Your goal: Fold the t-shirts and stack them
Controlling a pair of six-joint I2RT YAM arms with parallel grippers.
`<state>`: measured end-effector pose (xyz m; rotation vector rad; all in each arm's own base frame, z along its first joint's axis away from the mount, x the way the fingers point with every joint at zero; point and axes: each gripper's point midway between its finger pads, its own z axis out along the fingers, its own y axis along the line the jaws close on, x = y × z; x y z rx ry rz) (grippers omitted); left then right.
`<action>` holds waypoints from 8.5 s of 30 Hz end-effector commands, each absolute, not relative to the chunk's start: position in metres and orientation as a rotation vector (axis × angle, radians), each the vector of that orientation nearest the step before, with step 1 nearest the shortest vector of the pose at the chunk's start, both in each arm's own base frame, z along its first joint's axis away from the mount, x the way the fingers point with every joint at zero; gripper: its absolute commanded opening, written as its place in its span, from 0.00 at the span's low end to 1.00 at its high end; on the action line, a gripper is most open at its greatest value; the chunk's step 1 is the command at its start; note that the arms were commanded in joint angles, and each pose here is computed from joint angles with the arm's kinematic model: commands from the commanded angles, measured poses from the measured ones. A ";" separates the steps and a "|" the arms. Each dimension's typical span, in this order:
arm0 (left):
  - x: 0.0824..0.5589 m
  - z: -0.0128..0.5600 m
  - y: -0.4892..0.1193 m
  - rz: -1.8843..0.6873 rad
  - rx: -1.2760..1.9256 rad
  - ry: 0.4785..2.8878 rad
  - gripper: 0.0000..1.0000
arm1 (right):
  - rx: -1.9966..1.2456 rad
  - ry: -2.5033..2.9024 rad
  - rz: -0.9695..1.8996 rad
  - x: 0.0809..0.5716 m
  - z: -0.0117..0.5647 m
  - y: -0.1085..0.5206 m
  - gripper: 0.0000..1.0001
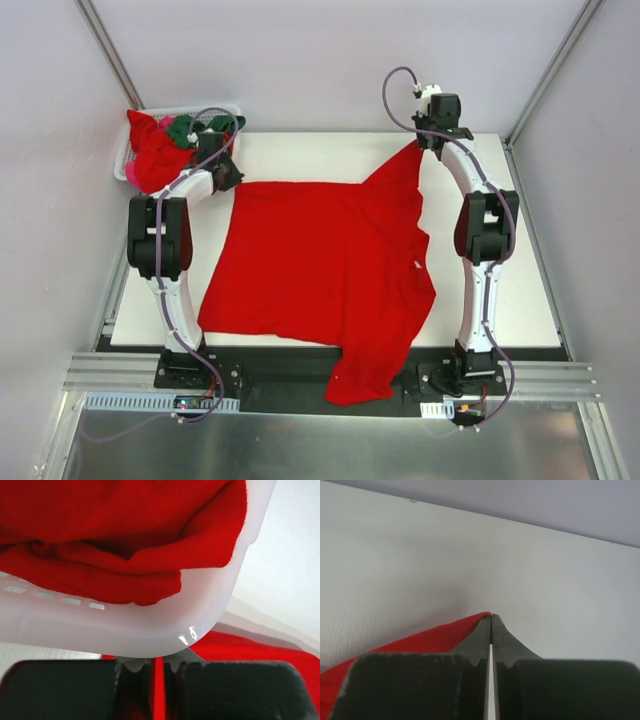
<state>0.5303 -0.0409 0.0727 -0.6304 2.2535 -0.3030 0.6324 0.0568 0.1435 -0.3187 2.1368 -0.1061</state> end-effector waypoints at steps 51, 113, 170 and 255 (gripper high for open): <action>0.224 0.568 -0.053 -0.440 -0.022 1.122 0.00 | -0.174 1.100 -0.104 0.160 0.667 0.005 0.01; 0.178 0.621 -0.047 -0.481 -0.075 1.048 0.00 | -0.175 0.898 -0.275 0.087 0.700 -0.012 0.01; 0.600 0.185 -0.049 -0.302 -0.331 1.904 0.00 | -0.251 1.813 -0.229 0.613 0.277 0.021 0.01; 0.278 0.006 -0.117 -0.227 -1.021 2.611 0.55 | 0.504 2.782 -0.041 0.457 0.025 0.013 0.43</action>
